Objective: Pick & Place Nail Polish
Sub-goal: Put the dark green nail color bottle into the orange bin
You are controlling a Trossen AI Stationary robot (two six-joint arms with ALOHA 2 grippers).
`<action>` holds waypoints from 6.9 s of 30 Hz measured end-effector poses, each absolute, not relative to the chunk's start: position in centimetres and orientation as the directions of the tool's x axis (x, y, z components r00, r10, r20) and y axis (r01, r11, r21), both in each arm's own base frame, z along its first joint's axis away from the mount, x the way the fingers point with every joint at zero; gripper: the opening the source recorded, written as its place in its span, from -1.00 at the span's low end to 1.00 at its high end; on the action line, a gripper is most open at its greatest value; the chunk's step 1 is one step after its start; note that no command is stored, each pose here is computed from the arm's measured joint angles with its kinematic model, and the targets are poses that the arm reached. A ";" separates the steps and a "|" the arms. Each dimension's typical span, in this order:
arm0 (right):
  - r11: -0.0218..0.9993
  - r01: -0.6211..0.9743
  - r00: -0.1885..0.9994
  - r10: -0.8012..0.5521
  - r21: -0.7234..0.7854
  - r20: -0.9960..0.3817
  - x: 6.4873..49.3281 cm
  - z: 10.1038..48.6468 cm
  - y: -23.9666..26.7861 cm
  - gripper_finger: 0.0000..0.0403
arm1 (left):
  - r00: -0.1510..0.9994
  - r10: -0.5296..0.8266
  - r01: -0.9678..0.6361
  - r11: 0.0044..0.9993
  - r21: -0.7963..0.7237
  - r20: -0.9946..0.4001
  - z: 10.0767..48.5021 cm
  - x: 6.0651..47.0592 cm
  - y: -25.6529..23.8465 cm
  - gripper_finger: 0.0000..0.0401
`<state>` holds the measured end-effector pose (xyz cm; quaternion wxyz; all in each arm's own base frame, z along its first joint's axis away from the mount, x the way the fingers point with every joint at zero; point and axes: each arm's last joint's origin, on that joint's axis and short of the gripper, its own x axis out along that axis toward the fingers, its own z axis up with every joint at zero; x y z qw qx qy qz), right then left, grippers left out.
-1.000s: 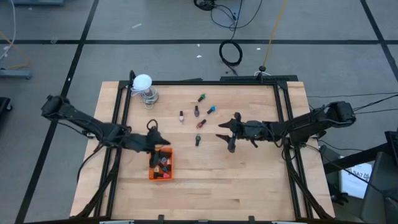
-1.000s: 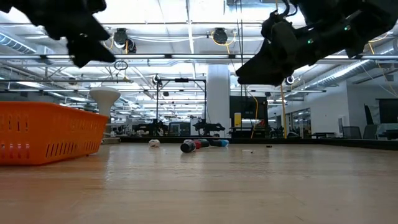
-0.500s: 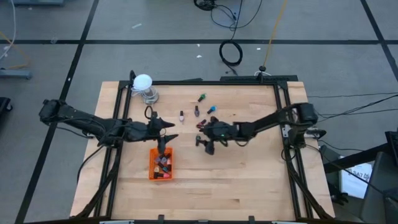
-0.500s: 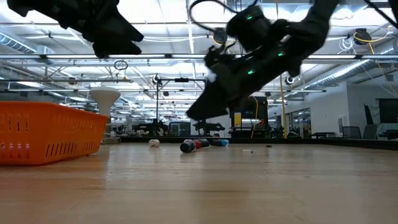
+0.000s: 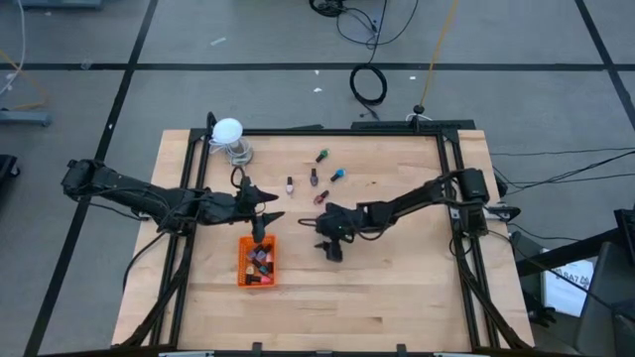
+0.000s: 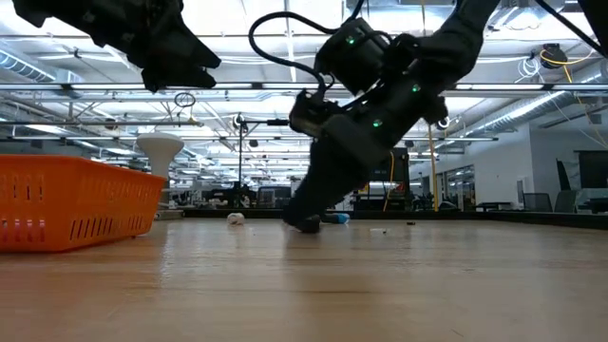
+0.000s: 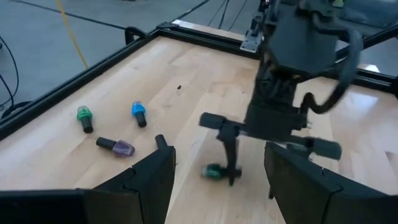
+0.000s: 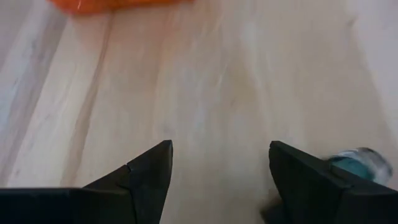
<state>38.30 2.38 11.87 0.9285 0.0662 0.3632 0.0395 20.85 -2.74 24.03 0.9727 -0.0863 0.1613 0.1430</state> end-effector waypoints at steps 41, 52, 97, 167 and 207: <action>0.999 -0.047 0.639 0.022 -0.010 -0.769 36.6 13.3 -0.1 0.25 | 0.895 0.263 -0.320 0.941 -0.107 -0.361 23.8 20.8 -2.6 0.20; 0.999 -0.047 0.578 0.023 -0.005 -0.815 36.4 11.2 -0.1 0.21 | 0.894 0.266 -0.322 0.941 -0.106 -0.361 23.8 20.8 -2.6 0.20; 0.813 0.041 0.779 -0.390 -0.580 -0.491 34.9 18.9 5.2 -0.46 | 0.964 0.158 -0.249 0.819 -0.516 -0.215 18.5 28.2 -3.8 0.20; 0.809 0.342 0.705 -0.557 -0.479 -0.438 31.2 21.8 8.1 0.27 | 0.951 0.120 -0.239 0.868 -0.435 -0.284 19.0 33.3 1.1 -0.74; 0.883 0.454 0.889 -0.440 0.117 -0.130 15.5 17.1 2.8 0.07 | 0.479 -0.825 0.606 0.559 -0.566 -0.301 18.0 30.9 -8.5 -0.74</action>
